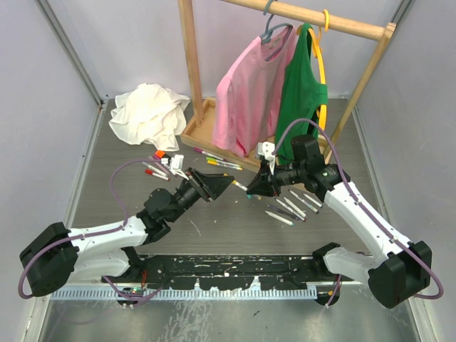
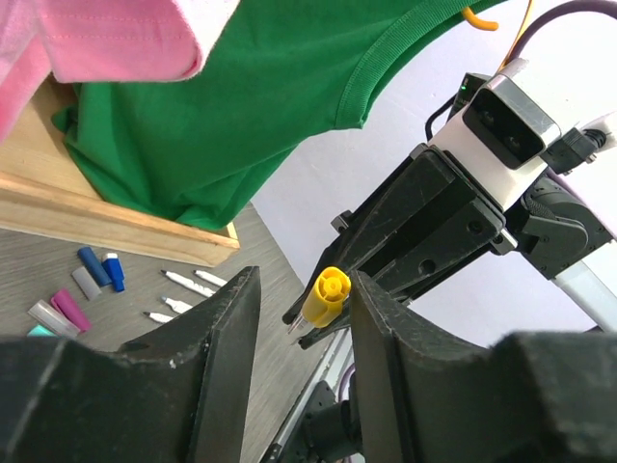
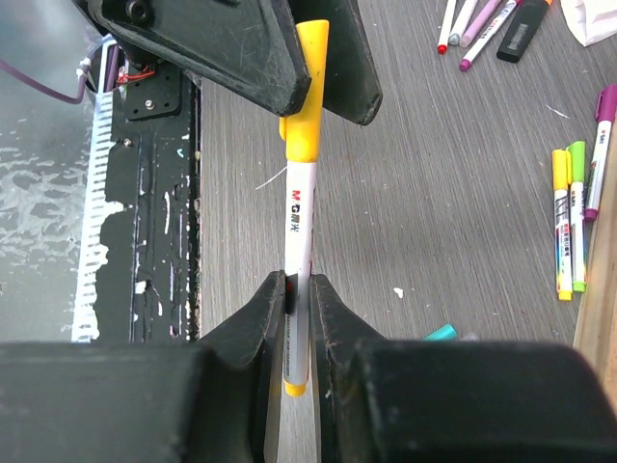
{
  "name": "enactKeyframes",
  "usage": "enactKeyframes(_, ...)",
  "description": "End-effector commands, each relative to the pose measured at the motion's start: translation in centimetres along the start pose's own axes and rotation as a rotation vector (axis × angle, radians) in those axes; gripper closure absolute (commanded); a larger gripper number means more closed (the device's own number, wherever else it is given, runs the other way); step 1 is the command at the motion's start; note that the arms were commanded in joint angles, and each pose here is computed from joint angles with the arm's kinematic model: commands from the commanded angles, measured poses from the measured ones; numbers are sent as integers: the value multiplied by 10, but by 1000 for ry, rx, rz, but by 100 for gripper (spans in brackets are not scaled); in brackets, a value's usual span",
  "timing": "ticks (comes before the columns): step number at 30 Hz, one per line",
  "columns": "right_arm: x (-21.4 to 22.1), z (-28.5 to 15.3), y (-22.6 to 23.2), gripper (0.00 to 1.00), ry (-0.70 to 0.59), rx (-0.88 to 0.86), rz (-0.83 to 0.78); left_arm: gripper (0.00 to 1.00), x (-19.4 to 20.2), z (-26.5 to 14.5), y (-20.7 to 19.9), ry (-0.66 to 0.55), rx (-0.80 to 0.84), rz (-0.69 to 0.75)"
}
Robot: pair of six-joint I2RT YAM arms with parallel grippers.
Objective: Open the pen caps
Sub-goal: Pick up the pen from the center of the board, then open the pen cap from the pen.
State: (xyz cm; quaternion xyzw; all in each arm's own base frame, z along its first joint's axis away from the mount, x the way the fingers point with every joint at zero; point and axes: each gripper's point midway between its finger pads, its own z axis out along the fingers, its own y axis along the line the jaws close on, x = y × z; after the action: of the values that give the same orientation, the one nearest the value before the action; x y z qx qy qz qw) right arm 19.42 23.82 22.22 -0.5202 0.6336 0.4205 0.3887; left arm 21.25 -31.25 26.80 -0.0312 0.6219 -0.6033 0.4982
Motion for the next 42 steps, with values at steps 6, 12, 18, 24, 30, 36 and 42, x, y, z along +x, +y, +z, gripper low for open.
enactKeyframes(6, -5, 4, -3, 99, -19, -6, -11, 67, -16, 13, -20, -48, 43, -6)
enactKeyframes(12, -3, 5, -4, 99, -15, -2, -12, 88, -8, 17, -17, -20, 37, 5)
enactKeyframes(18, 0, 9, -5, 62, -8, -7, 21, 100, -8, 17, -12, -28, 24, 40)
enactKeyframes(24, 6, 20, -6, 47, 3, -25, 75, 100, -3, 18, -19, -10, 80, 62)
enactKeyframes(30, 13, 28, -5, 55, 34, -30, 87, 100, -5, 19, -18, -28, 88, 88)
enactKeyframes(36, 24, 35, -7, 98, 105, -45, 102, 100, -47, 13, -3, -199, -9, 147)
enactKeyframes(42, 44, 46, -11, 99, 188, -51, 141, 100, -145, -8, 21, -460, -146, 174)
